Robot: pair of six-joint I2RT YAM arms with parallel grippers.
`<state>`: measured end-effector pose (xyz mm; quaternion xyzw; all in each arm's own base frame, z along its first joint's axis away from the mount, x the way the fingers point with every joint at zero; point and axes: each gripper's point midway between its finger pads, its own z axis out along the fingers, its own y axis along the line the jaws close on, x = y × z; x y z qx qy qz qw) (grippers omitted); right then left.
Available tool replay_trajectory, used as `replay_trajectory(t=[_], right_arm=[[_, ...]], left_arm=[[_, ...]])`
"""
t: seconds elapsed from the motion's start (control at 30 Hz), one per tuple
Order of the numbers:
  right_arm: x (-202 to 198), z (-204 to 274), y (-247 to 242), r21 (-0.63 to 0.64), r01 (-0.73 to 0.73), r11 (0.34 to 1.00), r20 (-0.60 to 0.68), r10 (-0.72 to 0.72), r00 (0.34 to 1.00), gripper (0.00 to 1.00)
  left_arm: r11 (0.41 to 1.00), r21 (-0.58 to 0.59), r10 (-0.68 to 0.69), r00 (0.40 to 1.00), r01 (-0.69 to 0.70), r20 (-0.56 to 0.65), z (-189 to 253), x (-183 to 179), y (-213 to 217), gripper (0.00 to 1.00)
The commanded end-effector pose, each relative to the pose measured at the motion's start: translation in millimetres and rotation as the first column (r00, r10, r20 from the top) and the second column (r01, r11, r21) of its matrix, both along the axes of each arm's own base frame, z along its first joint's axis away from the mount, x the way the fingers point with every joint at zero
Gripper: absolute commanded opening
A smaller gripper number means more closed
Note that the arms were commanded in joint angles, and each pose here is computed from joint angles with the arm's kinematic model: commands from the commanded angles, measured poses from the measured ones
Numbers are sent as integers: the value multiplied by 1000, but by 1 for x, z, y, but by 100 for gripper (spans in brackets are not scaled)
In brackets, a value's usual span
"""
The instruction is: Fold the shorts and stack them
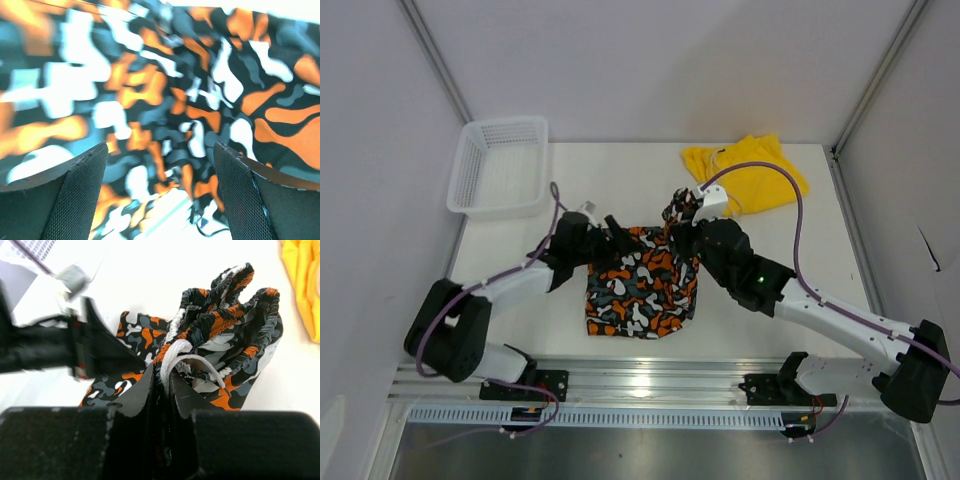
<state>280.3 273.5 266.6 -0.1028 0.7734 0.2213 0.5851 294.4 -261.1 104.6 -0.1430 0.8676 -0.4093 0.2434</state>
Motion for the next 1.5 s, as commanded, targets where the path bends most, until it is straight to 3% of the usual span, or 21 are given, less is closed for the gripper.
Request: replay_trajectory(t=[0.0,0.13,0.4,0.73,0.97,1.1,1.2,1.37,1.47], right_arm=[[0,3,11,5,-49,999,23,49,999,0],[0,-15,28,-41,-94,995,-3,94,996,0],[-11,-44,75,-183,-142,973,-19,141,990,0],[-22,-101,131,-443,-158,882,-52,150,987,3],[-31,-140,163,-541,-159,826,-63,149,987,16],[-36,-145,174,-516,-183,836,-73,170,983,50],[-49,-124,186,-395,-278,876,-88,265,960,60],[-74,-79,203,-173,-466,868,-105,454,885,66],[-72,-70,198,-34,-518,855,-141,509,849,62]], left_arm=[[999,20,31,999,-32,4,-1,-11,48,88],[993,79,90,996,-91,19,-6,-19,90,88],[987,46,157,987,-156,-26,-32,-27,130,87],[989,52,143,988,-139,-64,-50,-19,130,87],[991,34,129,990,-127,-62,-50,-14,128,87],[991,38,130,990,-128,-55,-46,-10,129,87],[991,44,131,990,-129,-54,-45,-9,130,86],[991,43,132,990,-129,-53,-42,-6,132,86],[991,43,132,990,-130,-44,-38,-4,132,86]])
